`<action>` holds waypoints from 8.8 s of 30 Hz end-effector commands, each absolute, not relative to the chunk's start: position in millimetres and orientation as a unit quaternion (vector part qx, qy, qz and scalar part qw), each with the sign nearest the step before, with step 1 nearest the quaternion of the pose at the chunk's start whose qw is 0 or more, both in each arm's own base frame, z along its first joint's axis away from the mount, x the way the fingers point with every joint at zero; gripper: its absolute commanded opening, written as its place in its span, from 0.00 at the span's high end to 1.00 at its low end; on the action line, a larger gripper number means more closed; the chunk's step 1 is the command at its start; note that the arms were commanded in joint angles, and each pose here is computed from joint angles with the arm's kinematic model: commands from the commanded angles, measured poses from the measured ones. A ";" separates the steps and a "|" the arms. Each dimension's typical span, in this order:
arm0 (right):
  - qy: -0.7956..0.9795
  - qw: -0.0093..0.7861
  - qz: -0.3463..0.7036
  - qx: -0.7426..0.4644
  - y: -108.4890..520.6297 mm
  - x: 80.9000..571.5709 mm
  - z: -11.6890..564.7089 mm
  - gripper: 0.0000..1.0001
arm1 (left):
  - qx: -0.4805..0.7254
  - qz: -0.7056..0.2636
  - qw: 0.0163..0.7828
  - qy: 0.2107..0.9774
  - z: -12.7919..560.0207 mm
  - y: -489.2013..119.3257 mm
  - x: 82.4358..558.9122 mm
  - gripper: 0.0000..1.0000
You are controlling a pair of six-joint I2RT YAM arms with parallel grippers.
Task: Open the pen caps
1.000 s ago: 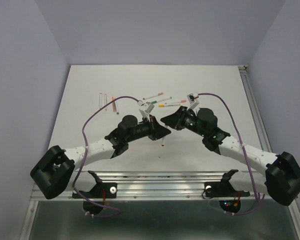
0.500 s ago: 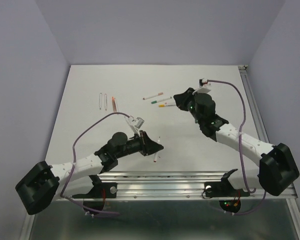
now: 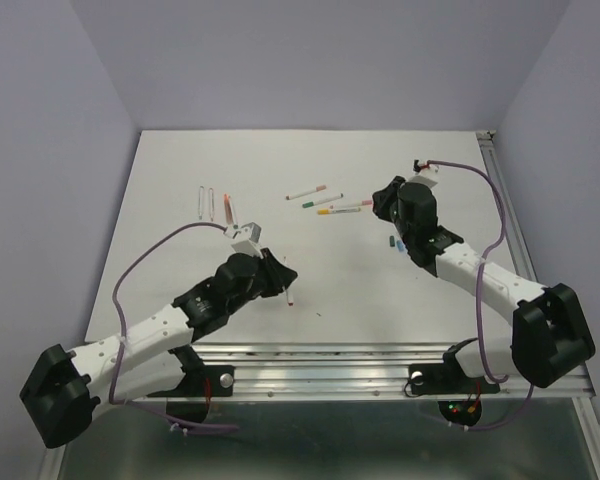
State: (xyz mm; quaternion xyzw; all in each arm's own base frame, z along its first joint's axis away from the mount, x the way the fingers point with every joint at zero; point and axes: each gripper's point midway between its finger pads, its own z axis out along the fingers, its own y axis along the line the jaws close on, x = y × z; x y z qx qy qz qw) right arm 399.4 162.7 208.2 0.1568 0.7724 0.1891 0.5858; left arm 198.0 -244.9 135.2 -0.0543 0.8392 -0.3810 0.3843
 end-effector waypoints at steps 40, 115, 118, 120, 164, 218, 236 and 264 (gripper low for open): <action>0.880 0.434 0.042 0.190 86.3 401.8 67.6 0.78 | -0.188 -0.050 0.355 0.914 55.9 -94.7 358.3 0.55; 0.852 0.488 0.139 0.124 93.9 327.2 161.4 0.00 | 0.331 -0.119 0.387 0.852 78.3 -286.0 558.0 0.03; 0.852 0.489 0.139 0.126 93.4 327.2 161.5 0.00 | 0.345 -0.118 0.375 0.852 68.0 -284.7 555.1 0.10; 0.852 0.489 0.137 0.126 92.8 327.4 161.0 0.00 | 0.350 -0.121 0.363 0.855 58.8 -285.8 551.8 0.12; 0.781 0.560 0.276 0.031 133.9 303.9 212.6 0.00 | 0.147 -0.242 0.500 0.818 204.8 -254.2 462.2 1.00; 0.723 0.431 0.530 -0.101 315.5 284.8 227.7 0.42 | 0.117 -0.546 0.411 0.721 197.1 -307.2 218.9 1.00; 0.735 0.405 0.534 -0.099 324.2 276.3 223.9 0.54 | 0.112 -0.551 0.409 0.719 197.5 -307.8 218.0 1.00; 0.734 0.426 0.528 -0.010 316.9 295.2 227.9 0.97 | 0.101 -0.560 0.385 0.727 186.1 -304.5 205.6 0.63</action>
